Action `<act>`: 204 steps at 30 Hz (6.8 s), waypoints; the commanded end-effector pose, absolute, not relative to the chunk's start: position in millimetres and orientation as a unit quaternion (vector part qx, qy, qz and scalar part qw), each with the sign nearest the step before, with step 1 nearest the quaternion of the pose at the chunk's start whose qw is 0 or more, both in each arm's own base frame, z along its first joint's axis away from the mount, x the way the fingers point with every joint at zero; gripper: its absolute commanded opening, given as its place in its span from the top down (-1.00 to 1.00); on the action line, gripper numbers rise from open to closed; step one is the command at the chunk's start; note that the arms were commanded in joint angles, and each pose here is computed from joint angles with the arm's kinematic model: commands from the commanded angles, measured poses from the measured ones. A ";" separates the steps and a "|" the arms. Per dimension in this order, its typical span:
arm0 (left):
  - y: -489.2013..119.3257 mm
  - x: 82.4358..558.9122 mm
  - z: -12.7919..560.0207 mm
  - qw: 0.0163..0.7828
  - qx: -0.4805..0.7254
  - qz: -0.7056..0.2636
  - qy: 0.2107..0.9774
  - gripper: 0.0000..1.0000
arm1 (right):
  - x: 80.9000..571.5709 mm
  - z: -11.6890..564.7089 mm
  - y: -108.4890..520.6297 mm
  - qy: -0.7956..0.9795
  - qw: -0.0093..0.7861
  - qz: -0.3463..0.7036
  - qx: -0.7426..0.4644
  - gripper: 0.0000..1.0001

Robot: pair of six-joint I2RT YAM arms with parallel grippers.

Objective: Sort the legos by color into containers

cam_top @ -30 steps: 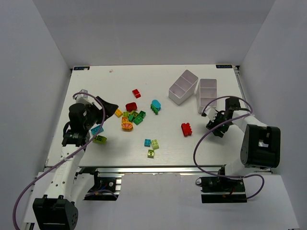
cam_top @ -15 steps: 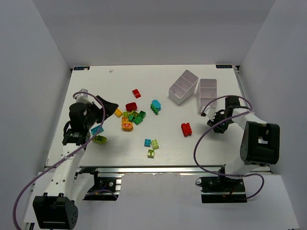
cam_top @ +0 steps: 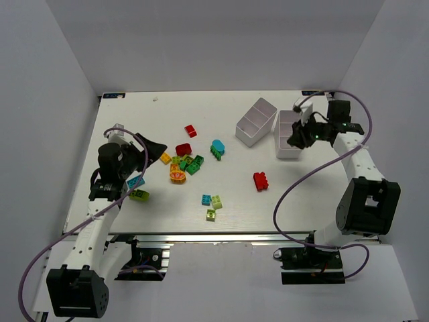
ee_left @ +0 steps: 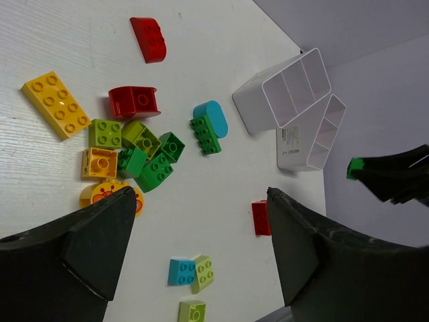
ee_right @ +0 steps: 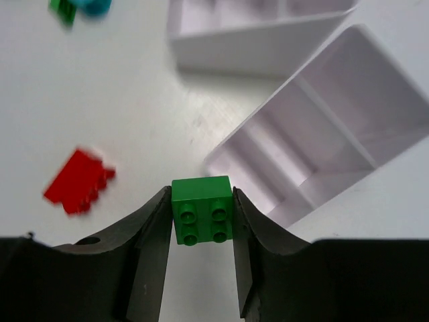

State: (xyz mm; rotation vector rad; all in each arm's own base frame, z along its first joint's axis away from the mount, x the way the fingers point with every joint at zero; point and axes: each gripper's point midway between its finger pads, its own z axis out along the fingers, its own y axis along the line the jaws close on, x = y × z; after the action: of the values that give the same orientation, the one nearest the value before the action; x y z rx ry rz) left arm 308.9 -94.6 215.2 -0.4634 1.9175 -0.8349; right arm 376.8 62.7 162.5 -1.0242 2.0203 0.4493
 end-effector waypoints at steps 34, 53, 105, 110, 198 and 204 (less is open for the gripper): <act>-97.5 306.0 225.4 0.484 -0.205 -0.365 0.768 -0.74 | 526.3 203.1 53.5 0.818 0.563 0.116 -0.016 0.48; -96.7 301.8 224.4 0.484 -0.208 -0.365 0.768 -0.74 | 530.7 208.9 53.5 0.813 0.571 0.105 -0.042 -0.23; -305.6 401.0 57.8 0.327 -0.049 -0.082 0.940 -0.35 | 346.8 178.8 173.8 0.718 0.472 0.289 -0.422 -0.30; -310.0 417.5 52.6 0.343 -0.049 -0.072 0.935 -0.32 | 346.6 179.5 173.5 0.718 0.472 0.292 -0.420 -0.30; -276.2 337.8 160.3 0.456 0.012 -0.275 0.846 0.98 | 375.6 233.4 231.4 0.751 0.459 0.351 -0.319 1.00; -273.0 329.5 177.1 0.457 0.008 -0.293 0.840 0.98 | 409.2 261.5 214.2 0.674 0.550 0.231 -0.435 1.00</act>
State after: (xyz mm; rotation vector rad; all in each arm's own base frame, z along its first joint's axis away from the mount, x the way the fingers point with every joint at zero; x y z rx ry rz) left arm 334.4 -277.5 152.1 0.0283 2.1133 -0.6878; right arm 386.3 225.2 226.7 -0.8696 1.8093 0.7887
